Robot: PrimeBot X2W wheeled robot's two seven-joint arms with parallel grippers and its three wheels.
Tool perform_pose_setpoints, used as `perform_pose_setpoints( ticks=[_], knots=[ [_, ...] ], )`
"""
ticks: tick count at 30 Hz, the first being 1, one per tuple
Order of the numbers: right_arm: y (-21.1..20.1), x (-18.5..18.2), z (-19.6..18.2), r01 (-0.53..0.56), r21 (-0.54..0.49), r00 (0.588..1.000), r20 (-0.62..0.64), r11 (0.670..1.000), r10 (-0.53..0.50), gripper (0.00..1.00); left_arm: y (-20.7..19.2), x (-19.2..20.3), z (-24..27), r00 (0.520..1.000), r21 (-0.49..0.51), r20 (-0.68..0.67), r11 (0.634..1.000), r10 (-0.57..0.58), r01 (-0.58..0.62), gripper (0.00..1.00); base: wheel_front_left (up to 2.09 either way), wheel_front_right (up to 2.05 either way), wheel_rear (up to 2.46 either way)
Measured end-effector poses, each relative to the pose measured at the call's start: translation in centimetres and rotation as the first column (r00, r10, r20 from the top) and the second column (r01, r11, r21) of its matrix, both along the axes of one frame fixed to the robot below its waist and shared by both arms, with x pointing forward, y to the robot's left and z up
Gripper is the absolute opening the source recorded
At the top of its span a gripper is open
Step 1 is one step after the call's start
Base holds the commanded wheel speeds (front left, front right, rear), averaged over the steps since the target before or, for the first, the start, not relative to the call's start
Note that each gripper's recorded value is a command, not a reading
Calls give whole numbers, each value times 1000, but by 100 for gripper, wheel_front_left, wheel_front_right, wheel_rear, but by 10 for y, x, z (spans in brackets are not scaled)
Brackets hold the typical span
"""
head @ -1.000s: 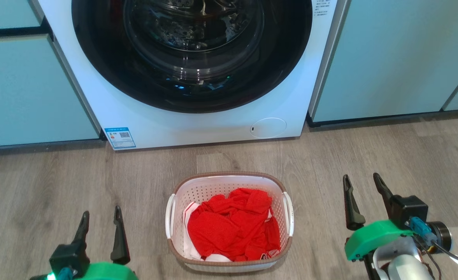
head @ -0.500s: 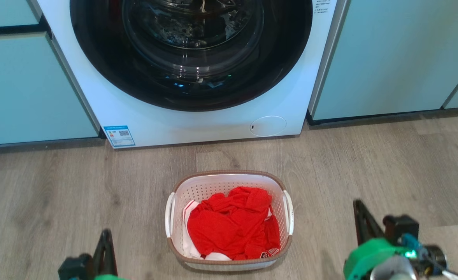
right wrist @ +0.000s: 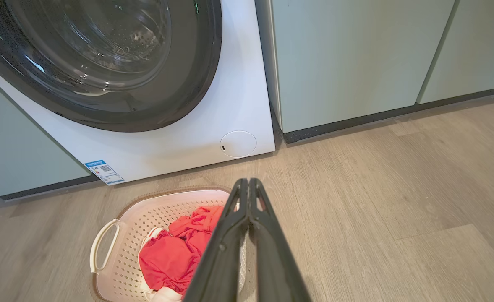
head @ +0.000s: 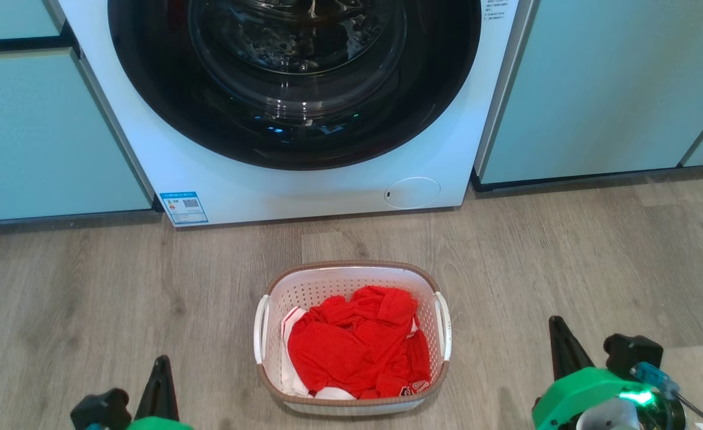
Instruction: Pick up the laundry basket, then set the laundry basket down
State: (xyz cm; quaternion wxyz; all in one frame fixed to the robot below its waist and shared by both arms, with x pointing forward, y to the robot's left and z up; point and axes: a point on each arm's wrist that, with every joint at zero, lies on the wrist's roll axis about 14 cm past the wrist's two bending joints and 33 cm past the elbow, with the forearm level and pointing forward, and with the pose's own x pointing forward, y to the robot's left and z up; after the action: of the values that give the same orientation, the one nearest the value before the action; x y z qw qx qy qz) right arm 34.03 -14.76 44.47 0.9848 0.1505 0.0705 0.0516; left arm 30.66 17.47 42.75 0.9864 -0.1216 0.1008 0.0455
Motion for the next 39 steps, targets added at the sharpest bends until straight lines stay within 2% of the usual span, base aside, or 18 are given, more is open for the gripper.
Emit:
perform_pose_setpoints(
  ticks=[9, 19, 39],
  knots=[
    [-6, 1, 0, 40, 97, 999, -24, 994, -38, 0, 2, 2, -3, 999, -104, -23, 994, 24, -26, 0, 0, 0, 0],
    [-13, 4, 1, 90, 214, 996, -48, 973, -81, 0, 6, 9, -2, 998, -225, -35, 972, 60, -66, 0, 0, 0, 0],
    [-24, 12, 6, 163, 419, 986, -88, 893, -139, 0, 9, 21, 1, 994, -442, -51, 890, 98, -111, 0, 0, 0, 0]
  ],
)
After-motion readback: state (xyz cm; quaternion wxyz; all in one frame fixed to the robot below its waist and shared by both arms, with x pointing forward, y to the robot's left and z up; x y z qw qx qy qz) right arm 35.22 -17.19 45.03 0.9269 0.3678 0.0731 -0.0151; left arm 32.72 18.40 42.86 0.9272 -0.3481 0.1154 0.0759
